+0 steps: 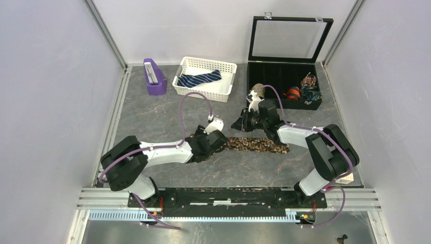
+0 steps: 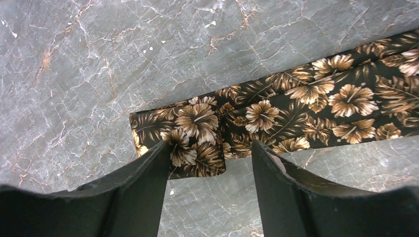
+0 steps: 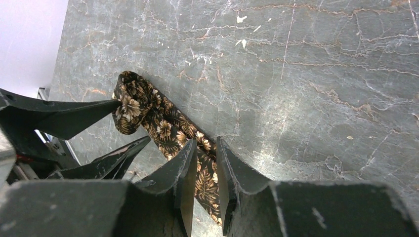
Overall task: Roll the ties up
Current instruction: Roll the tie at the center of the board.
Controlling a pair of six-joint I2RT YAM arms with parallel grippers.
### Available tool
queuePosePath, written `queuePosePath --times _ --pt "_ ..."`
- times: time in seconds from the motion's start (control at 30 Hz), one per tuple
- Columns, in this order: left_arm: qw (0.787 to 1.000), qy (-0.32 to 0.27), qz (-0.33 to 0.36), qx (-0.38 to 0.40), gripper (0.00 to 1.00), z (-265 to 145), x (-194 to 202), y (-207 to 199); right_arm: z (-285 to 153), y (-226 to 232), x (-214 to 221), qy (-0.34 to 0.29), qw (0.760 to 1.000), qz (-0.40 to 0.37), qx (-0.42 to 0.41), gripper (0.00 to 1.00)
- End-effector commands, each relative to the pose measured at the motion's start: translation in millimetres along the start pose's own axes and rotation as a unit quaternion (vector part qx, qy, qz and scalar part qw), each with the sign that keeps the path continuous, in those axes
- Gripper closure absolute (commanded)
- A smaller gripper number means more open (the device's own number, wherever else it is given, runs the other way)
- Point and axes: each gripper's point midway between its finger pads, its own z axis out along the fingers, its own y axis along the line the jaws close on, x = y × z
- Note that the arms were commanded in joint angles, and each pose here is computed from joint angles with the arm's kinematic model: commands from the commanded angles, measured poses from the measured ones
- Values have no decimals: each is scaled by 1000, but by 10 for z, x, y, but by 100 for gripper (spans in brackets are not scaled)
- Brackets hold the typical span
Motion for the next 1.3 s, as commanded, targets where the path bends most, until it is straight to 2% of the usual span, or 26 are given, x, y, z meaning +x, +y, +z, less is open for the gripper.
queuePosePath --times 0.0,0.23,0.3,0.4,0.6,0.73,0.83,0.97,1.27 --pt "999 -36 -16 34 30 -185 -358 -51 -51 124 -153 -23 999 -18 -20 73" --pt "995 -64 -42 62 12 -419 -560 14 -50 191 -228 -28 999 -15 -28 72" --pt "995 -68 -47 61 5 -485 -597 69 -48 239 -246 -30 999 -17 -33 71" --pt "994 -75 -60 50 0 -571 -623 208 -32 335 -268 -33 999 -18 -37 69" --pt "983 -96 -149 48 0 -597 -555 605 93 622 -210 -25 998 -27 -51 58" --pt "960 -89 -256 70 0 -494 -415 886 219 863 -130 -18 997 -34 -63 49" --pt "942 -77 -315 84 0 -421 -312 1011 345 1030 -21 -4 997 -28 -74 49" --pt "922 -65 -364 117 0 -356 -249 974 475 1124 136 5 998 -19 -66 50" --pt "898 -72 -413 137 1 -263 -95 1045 650 1131 267 9 999 -4 -53 52"
